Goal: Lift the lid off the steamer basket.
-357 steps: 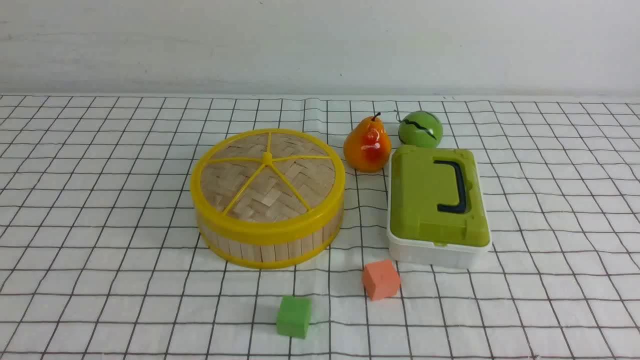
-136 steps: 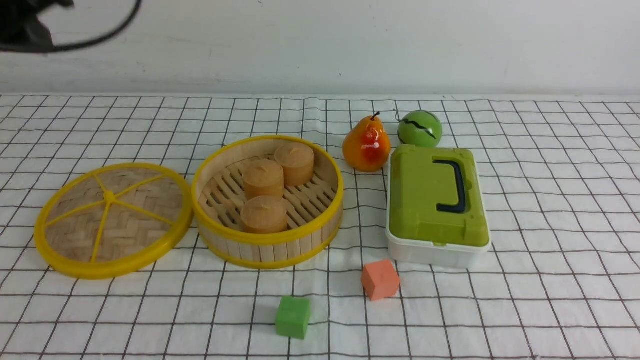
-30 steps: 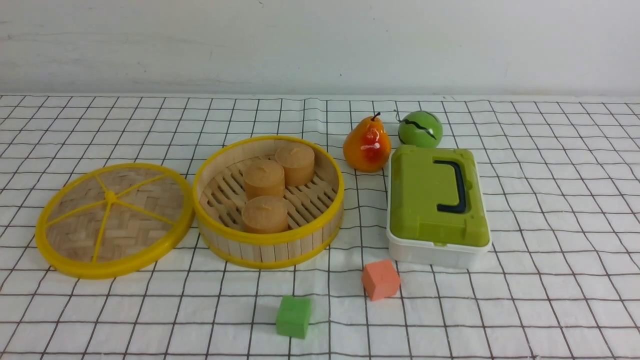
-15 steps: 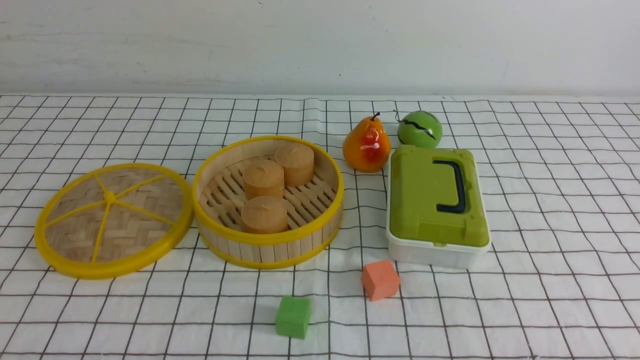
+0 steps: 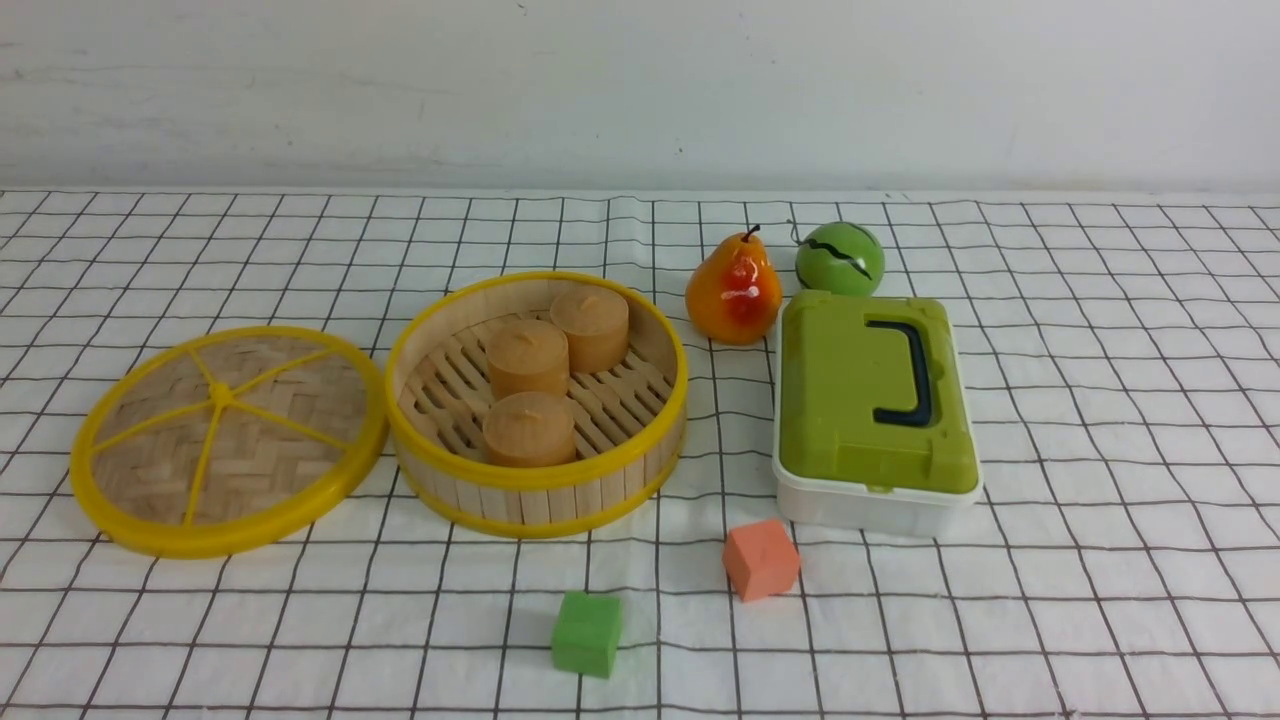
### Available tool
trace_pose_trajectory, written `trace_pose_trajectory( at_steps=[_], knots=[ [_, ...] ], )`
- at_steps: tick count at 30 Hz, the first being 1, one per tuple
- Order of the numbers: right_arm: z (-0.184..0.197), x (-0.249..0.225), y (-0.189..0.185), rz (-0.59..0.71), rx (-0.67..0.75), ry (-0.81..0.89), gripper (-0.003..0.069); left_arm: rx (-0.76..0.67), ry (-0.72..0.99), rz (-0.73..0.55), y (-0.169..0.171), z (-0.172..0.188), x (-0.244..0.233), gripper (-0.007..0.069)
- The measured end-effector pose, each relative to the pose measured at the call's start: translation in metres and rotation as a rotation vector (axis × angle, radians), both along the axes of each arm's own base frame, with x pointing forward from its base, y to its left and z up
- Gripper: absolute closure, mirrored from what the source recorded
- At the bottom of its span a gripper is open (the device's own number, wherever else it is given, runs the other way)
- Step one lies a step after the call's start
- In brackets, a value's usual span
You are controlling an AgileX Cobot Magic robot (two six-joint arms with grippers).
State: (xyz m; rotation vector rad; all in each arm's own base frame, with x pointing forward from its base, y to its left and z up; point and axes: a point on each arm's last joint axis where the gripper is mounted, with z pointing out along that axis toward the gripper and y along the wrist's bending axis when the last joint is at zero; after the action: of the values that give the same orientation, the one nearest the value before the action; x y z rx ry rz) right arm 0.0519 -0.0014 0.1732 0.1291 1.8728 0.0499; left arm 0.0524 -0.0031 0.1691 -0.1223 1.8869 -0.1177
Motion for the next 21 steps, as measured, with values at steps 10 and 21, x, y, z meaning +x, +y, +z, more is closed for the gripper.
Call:
trace_pose_trajectory(
  at_steps=[10,21],
  knots=[
    [0.0000,0.0000,0.0000,0.000,0.000,0.000,0.0419,0.000,0.000,0.000,0.0000,0.0000,0.0000,0.0629],
    [0.0000,0.0000,0.0000,0.000,0.000,0.000,0.0419,0.002,0.000,0.000,0.0001,0.0000,0.0000,0.0627]
  ],
)
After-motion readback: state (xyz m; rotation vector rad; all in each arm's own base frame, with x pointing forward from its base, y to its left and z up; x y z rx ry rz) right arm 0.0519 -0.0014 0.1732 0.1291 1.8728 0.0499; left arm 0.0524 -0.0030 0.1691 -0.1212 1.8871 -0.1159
